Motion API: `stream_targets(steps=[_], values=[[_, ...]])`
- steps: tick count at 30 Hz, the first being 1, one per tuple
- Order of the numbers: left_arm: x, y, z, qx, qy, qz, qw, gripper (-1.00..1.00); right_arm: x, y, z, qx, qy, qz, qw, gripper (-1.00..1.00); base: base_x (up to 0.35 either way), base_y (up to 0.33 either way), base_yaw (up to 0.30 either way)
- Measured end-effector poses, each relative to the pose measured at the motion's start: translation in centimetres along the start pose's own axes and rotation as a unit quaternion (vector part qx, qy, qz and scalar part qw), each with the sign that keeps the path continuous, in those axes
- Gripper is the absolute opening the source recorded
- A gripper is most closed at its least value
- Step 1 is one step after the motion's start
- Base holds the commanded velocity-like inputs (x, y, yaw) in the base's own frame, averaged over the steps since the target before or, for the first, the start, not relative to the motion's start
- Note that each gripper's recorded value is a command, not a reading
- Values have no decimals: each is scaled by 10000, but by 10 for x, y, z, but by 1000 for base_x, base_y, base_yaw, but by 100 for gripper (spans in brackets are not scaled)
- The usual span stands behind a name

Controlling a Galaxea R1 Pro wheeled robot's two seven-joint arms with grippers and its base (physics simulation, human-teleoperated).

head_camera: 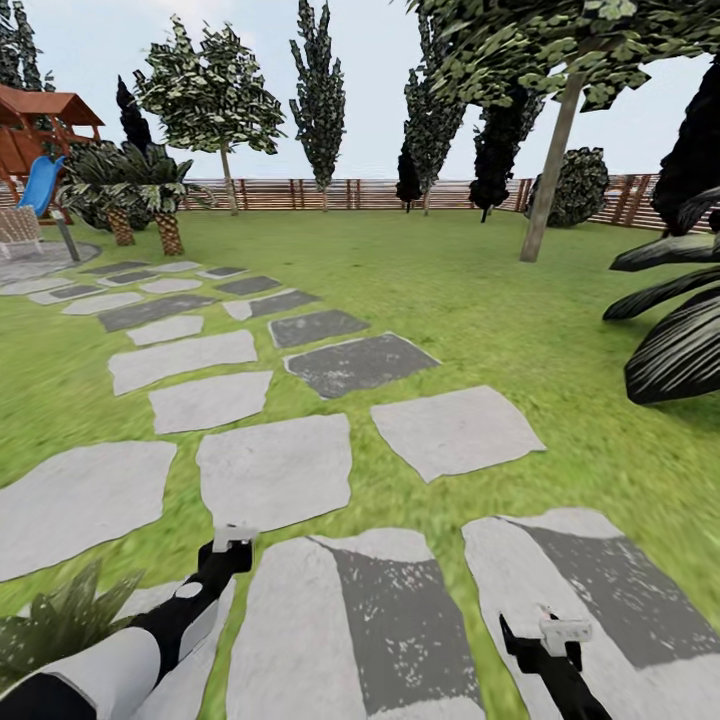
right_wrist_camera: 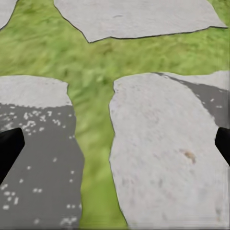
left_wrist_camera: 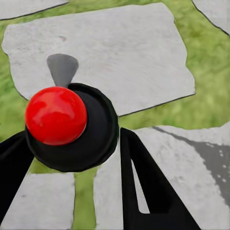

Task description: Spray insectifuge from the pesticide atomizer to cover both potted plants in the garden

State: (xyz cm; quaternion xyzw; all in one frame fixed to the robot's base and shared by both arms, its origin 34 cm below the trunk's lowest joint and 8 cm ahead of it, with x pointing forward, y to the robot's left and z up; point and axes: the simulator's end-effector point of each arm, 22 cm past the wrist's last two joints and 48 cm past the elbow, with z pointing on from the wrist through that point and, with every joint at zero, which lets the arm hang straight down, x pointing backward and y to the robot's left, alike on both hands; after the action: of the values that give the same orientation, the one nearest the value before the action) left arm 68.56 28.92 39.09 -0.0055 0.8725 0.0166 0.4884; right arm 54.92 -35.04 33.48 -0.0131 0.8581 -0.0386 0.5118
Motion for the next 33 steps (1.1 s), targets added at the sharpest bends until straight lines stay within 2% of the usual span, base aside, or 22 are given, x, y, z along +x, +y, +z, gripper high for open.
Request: stream_targets(steps=[3,7,8,14,19,26,33], values=[[10,12,-3,-179,63,5,9998,-100,7,-3,-2,22,77,-15,10000,100,337,-88,115],[61,28,-22,-469,381,27,9982,-100,9,-4,-3,33,96,-22,9999,100,308,-135,256],[80,28,-30,-485,501,27,9976,-100,9,-4,-3,35,100,-23,9999,100,297,-157,274],[105,25,-40,-466,681,61,9966,-100,41,-9,-16,100,471,-42,9988,100,301,-156,139],[148,21,-62,-439,960,55,9944,-100,61,-12,-26,144,723,-49,9973,100,332,-79,5],[158,25,-68,-488,1042,42,9933,-100,64,-7,-27,105,759,-38,9971,100,330,70,26],[159,22,-68,-458,1049,50,9934,-100,65,-5,-27,96,765,-32,9970,100,337,-15,251]])
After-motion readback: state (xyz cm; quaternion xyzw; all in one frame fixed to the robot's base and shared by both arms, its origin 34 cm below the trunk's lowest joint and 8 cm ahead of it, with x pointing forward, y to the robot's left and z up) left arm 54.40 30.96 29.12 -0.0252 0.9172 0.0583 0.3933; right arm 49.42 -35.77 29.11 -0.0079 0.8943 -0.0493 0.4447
